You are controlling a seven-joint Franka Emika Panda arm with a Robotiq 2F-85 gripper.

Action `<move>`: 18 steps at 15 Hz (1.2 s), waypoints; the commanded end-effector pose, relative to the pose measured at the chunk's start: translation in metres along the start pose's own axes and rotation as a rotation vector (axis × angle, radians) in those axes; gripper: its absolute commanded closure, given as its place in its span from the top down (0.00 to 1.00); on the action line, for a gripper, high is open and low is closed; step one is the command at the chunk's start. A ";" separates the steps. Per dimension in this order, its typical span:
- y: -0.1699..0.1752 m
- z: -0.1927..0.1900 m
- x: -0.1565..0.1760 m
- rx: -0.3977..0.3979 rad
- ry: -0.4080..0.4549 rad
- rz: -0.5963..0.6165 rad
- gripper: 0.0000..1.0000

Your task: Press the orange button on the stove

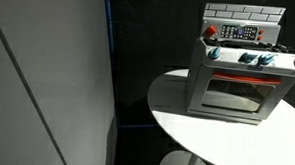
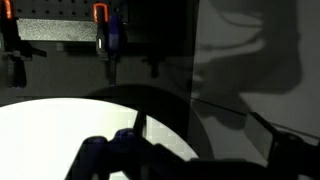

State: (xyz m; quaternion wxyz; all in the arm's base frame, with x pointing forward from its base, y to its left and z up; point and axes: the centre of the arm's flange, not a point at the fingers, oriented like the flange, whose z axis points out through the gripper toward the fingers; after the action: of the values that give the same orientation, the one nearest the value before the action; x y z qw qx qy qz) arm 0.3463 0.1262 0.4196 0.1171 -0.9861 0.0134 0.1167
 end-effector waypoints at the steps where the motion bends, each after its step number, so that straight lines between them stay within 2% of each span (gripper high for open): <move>1: 0.006 -0.018 0.011 -0.028 0.034 0.032 1.00; 6: 0.016 -0.052 0.025 -0.066 0.098 0.065 1.00; 13: 0.037 -0.106 0.055 -0.124 0.248 0.160 1.00; 18: 0.056 -0.128 0.079 -0.157 0.369 0.238 1.00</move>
State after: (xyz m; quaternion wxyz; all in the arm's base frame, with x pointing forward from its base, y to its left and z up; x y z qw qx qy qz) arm 0.4264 0.0519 0.5005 0.0392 -0.9925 0.1125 -0.0277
